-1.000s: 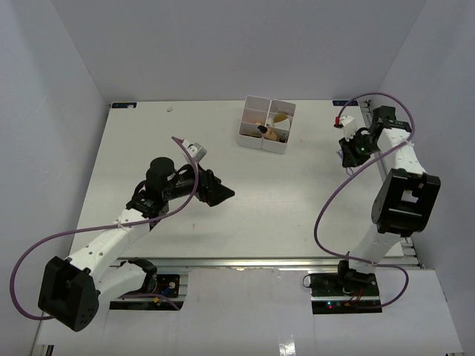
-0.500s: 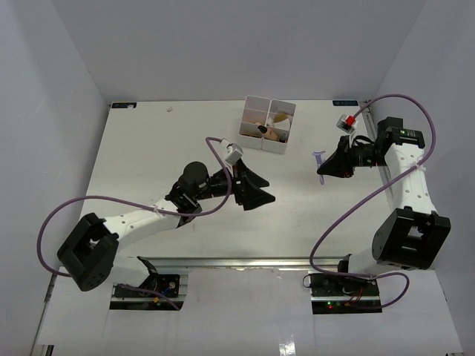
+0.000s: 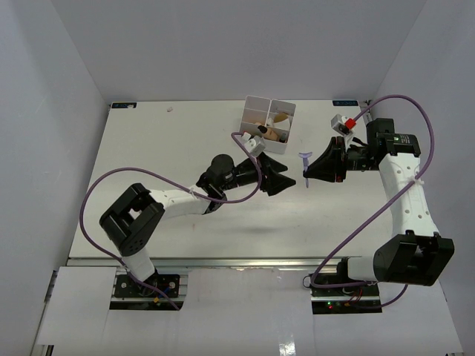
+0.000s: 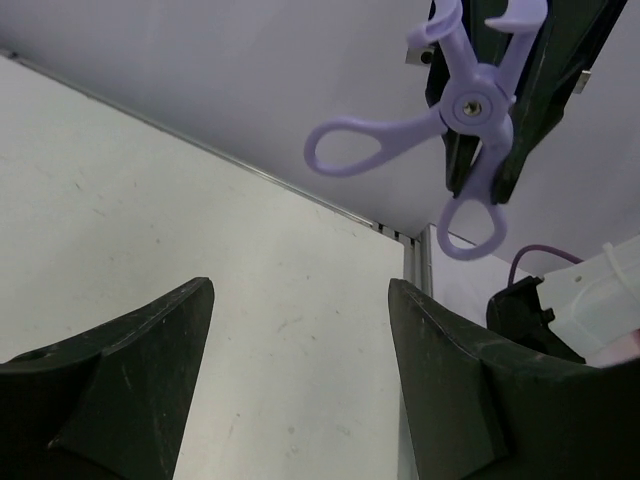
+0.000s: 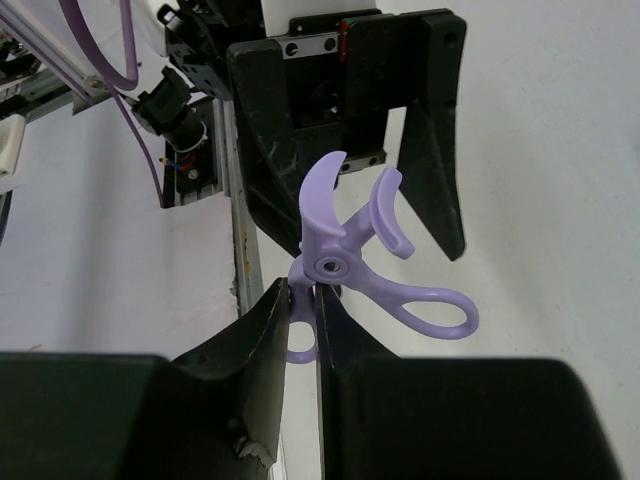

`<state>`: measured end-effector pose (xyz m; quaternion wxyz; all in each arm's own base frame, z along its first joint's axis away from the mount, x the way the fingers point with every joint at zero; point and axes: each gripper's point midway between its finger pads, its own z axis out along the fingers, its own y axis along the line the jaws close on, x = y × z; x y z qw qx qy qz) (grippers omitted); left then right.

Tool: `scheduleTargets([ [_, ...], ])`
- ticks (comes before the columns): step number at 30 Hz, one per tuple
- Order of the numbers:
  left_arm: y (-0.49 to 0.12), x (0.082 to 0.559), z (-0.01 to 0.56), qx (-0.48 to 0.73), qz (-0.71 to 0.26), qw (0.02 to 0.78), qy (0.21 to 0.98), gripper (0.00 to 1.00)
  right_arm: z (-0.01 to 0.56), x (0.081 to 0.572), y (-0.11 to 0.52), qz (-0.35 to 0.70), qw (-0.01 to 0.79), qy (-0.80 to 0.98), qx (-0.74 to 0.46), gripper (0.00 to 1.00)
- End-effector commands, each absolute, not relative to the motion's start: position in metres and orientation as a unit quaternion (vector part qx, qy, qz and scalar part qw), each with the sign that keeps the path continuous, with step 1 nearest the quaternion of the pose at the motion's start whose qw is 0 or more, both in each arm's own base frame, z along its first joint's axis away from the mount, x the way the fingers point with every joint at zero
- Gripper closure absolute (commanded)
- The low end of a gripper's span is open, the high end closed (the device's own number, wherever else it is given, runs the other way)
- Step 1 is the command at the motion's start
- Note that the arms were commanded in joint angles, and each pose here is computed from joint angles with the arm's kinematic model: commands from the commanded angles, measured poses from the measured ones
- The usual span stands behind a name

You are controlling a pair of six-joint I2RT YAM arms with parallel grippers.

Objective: Organize the makeup

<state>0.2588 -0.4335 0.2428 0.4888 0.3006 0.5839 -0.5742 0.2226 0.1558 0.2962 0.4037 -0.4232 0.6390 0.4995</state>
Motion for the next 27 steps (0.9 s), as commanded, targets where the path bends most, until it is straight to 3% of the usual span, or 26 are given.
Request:
scheduleTargets([
  [1,-0.435,0.265,0.29,0.331,-0.547,0.578,0.507,0.19,0.321,0.202,0.166,0.519,0.426,0.599,-0.436,0.82],
  [20,-0.441,0.262,0.29,0.325,-0.522,0.636,0.467,0.22,0.328,0.191,0.174,0.564,0.424,0.57,-0.421,0.82],
  [27,-0.401,0.236,0.269,0.31,-0.509,0.621,0.509,0.22,0.333,0.202,0.171,0.513,0.446,0.582,-0.447,0.83],
])
